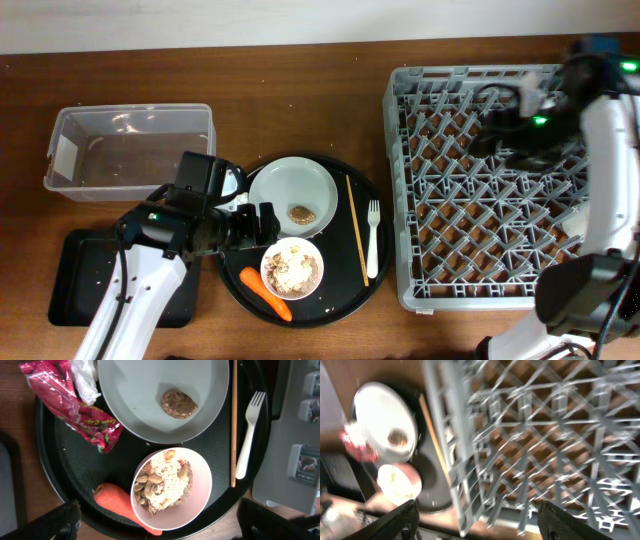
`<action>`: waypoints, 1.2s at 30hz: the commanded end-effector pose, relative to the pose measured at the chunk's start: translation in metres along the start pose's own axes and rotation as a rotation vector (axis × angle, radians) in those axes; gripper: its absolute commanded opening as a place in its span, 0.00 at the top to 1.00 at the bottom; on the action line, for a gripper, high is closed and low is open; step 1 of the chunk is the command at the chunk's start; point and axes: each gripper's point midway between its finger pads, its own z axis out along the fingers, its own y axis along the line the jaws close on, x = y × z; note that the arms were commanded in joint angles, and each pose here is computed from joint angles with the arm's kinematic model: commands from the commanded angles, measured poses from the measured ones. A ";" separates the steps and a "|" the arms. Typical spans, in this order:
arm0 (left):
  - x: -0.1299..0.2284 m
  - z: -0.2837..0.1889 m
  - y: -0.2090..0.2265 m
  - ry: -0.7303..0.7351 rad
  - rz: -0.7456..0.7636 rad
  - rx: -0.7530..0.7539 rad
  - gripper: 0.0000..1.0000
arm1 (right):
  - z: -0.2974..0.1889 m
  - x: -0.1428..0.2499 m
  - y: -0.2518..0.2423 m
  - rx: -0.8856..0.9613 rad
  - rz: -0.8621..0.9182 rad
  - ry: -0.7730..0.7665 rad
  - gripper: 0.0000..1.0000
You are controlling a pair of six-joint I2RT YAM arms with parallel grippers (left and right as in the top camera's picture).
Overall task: Sort waste into correct bins and load items into the dishwasher rack
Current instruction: 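Raise the right gripper from the rack and move the left gripper to the plate, then grasp the brown food scrap on the white plate with the left gripper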
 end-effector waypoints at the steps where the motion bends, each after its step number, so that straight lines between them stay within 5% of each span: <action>1: -0.003 -0.002 0.007 -0.019 0.008 -0.039 0.01 | 0.012 0.016 0.042 0.034 -0.170 0.049 0.21; 7: -0.014 -0.003 0.015 -0.067 0.013 -0.087 0.01 | 0.043 0.041 0.082 0.178 -0.304 0.120 0.21; 16: -0.066 -0.007 -0.006 -0.238 0.049 -0.023 0.01 | 0.034 0.035 0.044 0.347 -0.160 0.095 0.20; 23: -0.099 0.042 -0.024 -0.117 0.093 -0.060 0.01 | 0.018 0.033 0.007 0.346 -0.046 0.110 0.19; 30: -0.080 0.106 -0.031 0.040 0.160 -0.102 0.01 | 0.016 0.029 0.000 0.345 -0.023 0.096 0.19; 36: -0.076 0.132 -0.024 0.078 0.041 -0.123 0.01 | 0.017 0.028 0.001 0.344 -0.026 0.091 0.19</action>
